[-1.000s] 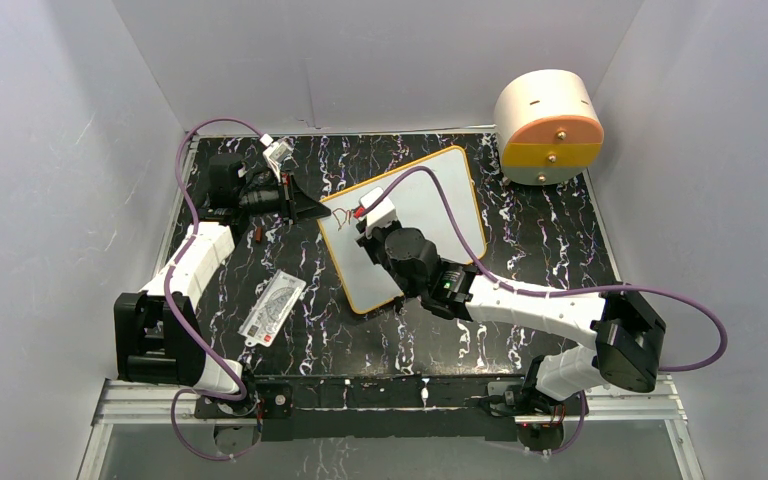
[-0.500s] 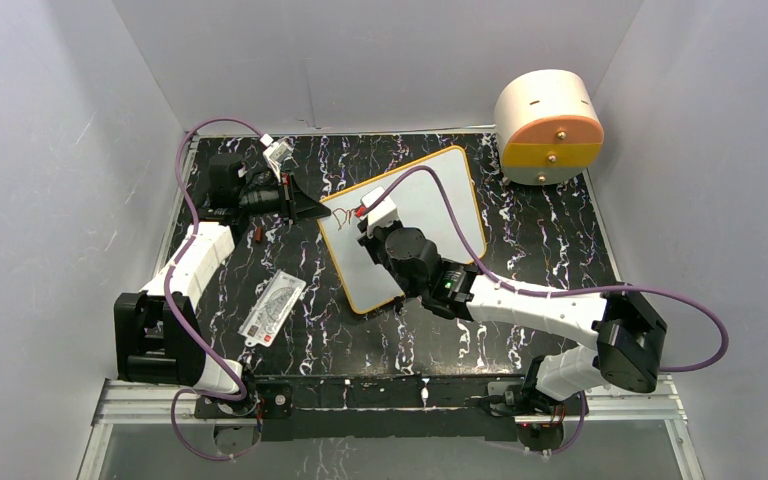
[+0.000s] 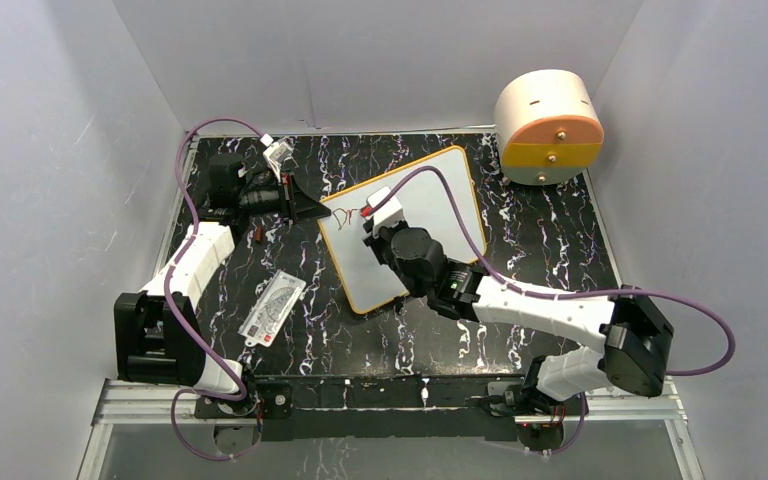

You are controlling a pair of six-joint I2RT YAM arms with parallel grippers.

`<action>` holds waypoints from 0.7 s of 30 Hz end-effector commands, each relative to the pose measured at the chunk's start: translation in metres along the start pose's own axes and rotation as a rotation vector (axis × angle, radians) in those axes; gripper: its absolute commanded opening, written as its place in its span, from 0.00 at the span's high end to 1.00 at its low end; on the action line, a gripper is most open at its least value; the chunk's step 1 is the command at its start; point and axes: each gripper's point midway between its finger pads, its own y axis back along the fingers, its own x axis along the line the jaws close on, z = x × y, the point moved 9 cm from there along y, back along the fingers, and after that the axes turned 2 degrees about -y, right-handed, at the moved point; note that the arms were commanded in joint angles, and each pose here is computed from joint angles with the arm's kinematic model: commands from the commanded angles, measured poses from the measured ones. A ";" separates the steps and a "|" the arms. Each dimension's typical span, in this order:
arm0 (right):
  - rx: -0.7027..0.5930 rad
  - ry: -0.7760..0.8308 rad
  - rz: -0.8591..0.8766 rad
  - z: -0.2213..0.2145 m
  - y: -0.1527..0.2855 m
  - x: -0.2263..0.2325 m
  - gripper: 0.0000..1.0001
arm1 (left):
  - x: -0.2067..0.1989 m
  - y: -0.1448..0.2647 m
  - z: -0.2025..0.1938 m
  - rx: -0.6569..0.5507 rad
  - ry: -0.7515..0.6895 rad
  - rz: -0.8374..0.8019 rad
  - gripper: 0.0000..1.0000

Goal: Write a sentence on the whiteboard

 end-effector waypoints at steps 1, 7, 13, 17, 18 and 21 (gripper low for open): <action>-0.094 -0.067 0.006 0.024 0.013 -0.010 1.00 | 0.003 0.000 -0.009 0.018 0.032 0.000 1.00; -0.063 -0.060 -0.015 0.016 0.015 -0.014 1.00 | 0.003 0.000 -0.009 0.019 0.032 0.007 1.00; -0.053 -0.062 -0.008 0.015 0.014 -0.013 1.00 | 0.003 0.000 -0.009 0.020 0.034 0.011 1.00; -0.046 -0.063 0.008 0.015 0.014 -0.011 1.00 | 0.003 0.000 -0.009 0.020 0.035 0.010 1.00; -0.044 -0.065 0.010 0.014 0.013 -0.010 1.00 | 0.003 0.000 -0.009 0.019 0.031 0.010 1.00; -0.038 -0.066 0.022 0.013 0.012 -0.008 1.00 | 0.003 0.001 -0.009 0.019 0.030 0.011 1.00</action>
